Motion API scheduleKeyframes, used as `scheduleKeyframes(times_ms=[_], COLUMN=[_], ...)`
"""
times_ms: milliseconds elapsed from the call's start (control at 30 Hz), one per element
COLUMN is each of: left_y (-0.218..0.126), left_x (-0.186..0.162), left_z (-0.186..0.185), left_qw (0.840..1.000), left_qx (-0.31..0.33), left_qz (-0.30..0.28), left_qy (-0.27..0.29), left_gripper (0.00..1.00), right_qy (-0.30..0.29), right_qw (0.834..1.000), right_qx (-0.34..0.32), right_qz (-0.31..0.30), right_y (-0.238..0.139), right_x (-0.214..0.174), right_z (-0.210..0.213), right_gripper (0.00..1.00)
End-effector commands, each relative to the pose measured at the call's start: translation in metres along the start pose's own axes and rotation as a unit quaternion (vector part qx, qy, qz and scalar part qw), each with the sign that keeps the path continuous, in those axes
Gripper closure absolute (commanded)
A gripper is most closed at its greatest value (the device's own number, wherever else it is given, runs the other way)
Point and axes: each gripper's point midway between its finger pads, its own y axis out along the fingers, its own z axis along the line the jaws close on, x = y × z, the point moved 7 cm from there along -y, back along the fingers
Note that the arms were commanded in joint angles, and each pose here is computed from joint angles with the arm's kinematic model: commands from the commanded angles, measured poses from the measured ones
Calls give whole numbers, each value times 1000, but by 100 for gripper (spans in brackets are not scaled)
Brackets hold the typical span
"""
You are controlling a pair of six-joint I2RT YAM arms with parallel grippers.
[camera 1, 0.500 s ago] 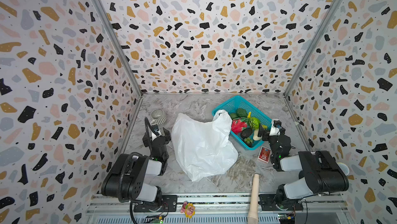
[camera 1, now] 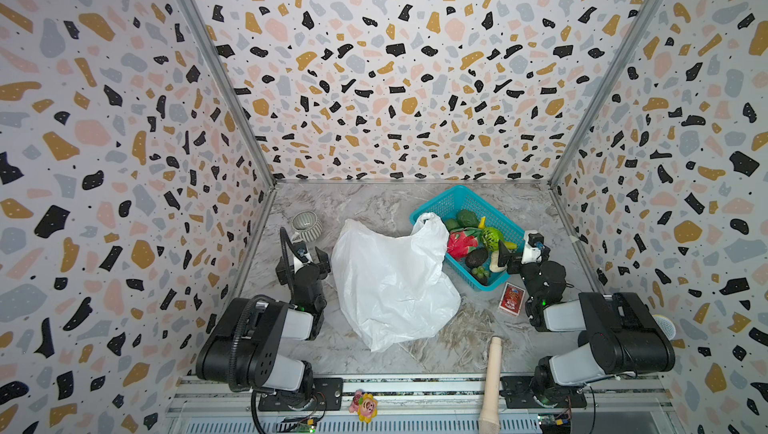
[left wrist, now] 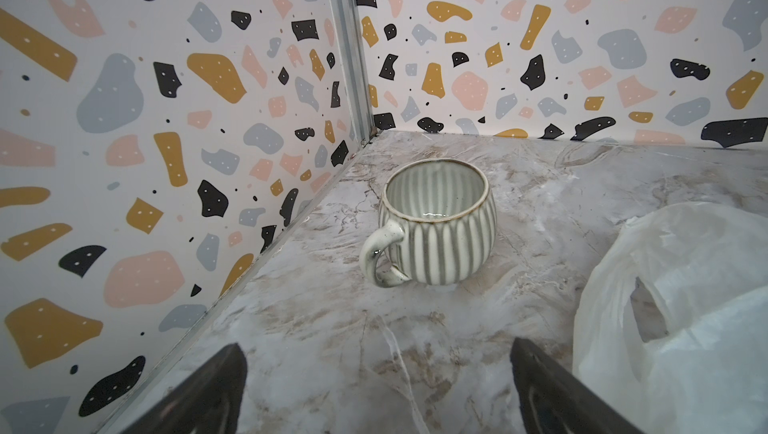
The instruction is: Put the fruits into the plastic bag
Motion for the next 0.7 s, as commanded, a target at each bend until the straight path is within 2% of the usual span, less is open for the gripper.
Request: scheduleKeyframes(times_ms=[0, 667], left_y=[-1, 4], left_x=[12, 11], left_z=[2, 3], left_qw=[999, 999], left_qx=[0, 3], left_qz=[-30, -25], left_qy=[-19, -19], left_gripper=[0, 1], right_qy=[-11, -15], right_qw=[999, 999], right_qx=[8, 2], right_qz=[36, 39], right_y=[-1, 0], right_x=[-14, -14], right_z=[1, 4], right_gripper=[1, 1])
